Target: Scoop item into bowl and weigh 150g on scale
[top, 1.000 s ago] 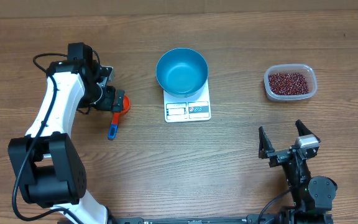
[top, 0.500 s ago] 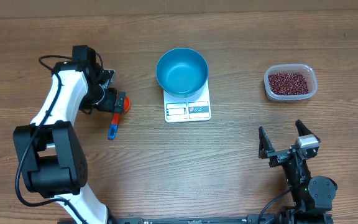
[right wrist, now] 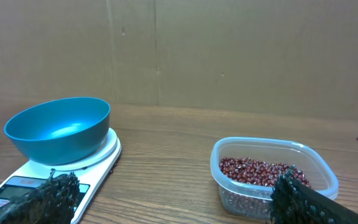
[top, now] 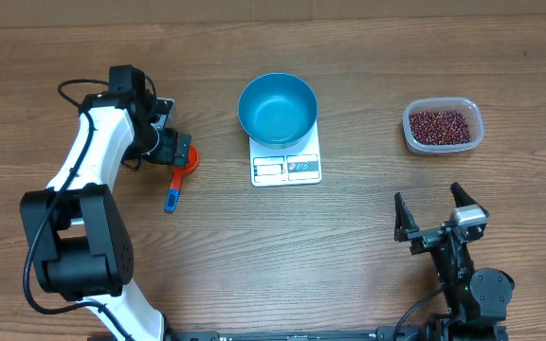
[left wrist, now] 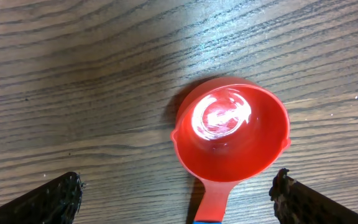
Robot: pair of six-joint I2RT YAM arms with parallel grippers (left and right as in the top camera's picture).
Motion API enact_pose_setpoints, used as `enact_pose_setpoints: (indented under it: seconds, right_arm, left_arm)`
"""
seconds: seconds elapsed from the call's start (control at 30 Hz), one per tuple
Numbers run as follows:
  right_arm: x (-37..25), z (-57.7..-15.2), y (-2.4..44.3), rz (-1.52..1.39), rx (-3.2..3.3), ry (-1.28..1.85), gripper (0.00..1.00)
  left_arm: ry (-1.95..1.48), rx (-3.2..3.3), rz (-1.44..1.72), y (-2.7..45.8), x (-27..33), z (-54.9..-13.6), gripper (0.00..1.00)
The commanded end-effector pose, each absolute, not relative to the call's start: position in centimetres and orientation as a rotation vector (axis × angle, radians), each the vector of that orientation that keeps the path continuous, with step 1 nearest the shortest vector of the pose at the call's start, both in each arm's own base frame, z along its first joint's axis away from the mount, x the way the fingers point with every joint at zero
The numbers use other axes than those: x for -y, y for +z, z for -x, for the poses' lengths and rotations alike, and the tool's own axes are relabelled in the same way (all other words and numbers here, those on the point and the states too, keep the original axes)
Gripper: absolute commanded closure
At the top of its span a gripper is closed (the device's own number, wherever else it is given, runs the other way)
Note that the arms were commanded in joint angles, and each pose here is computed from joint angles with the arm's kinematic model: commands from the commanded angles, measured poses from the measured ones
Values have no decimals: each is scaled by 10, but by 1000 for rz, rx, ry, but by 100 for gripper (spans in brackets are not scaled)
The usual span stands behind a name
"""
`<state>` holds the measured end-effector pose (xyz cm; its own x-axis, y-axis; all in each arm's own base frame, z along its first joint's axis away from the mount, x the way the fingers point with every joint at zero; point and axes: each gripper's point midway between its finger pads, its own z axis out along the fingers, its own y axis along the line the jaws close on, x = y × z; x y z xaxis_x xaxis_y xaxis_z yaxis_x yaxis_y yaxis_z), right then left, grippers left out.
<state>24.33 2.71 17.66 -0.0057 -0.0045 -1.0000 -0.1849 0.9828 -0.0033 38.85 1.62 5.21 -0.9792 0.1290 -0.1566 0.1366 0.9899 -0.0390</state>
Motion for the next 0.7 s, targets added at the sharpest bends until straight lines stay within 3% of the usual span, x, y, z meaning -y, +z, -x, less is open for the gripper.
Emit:
enact_pose_setpoints:
  seconds: [0.0, 0.67]
  right_arm:
    - [-28, -243, 174, 153, -1570, 145, 0]
    - [-28, -243, 174, 153, -1570, 145, 0]
  left_arm:
    - [-68, -2973, -167, 53, -20, -394, 0]
    - [-83, -3048, -169, 28, -20, -387, 0]
